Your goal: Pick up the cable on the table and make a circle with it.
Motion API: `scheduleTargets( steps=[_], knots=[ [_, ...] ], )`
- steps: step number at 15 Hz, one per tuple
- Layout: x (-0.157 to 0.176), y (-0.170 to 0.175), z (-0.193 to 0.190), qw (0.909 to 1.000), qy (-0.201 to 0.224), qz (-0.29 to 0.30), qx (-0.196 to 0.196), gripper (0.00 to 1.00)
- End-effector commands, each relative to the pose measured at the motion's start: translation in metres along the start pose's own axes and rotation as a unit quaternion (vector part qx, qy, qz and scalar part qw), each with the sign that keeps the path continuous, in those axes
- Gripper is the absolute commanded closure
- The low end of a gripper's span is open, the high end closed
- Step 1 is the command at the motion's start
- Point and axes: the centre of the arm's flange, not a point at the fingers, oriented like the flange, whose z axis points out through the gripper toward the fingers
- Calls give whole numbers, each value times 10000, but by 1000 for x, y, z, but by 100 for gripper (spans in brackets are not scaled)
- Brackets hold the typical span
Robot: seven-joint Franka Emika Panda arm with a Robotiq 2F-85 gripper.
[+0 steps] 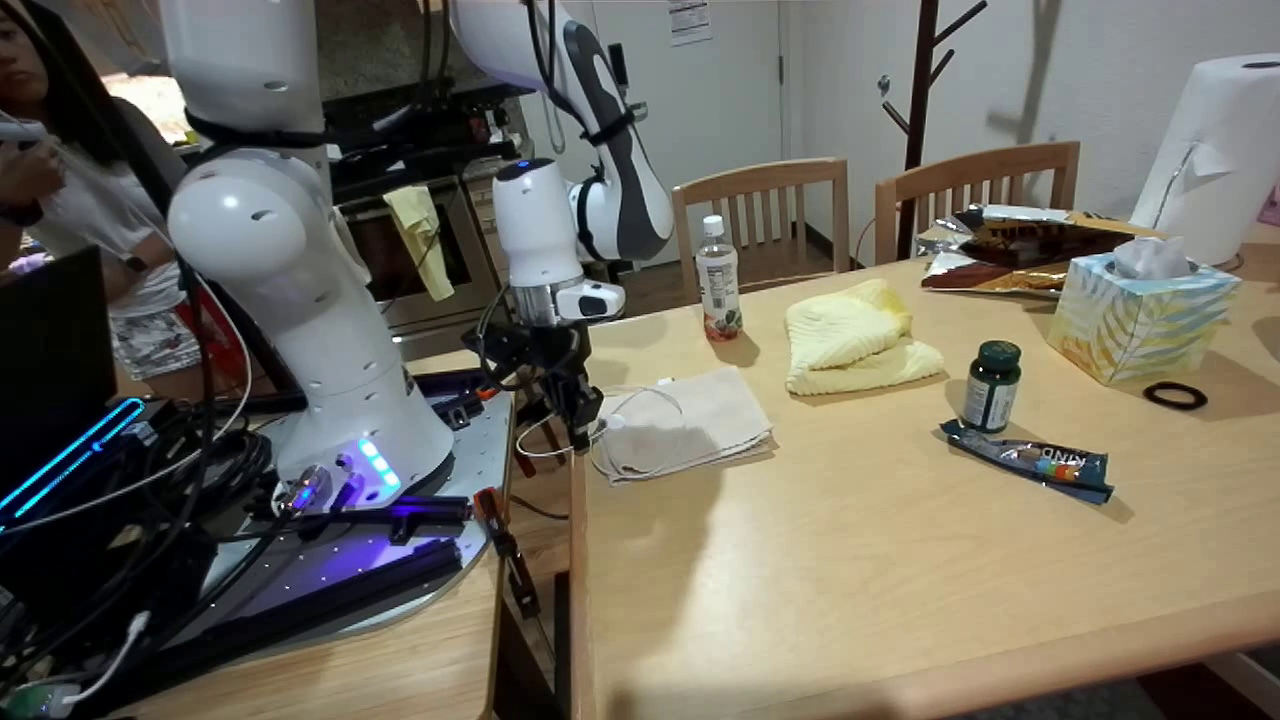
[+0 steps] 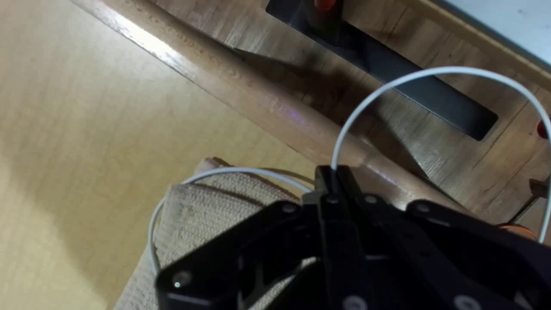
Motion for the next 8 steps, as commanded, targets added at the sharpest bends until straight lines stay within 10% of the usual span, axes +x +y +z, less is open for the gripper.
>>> scheduleTargets(
  steps=[1,8],
  knots=[
    [28,17,-68,9997,-149,-177,-100,99],
    [25,18,-85,9984,406,-60,-387,99]
  ],
)
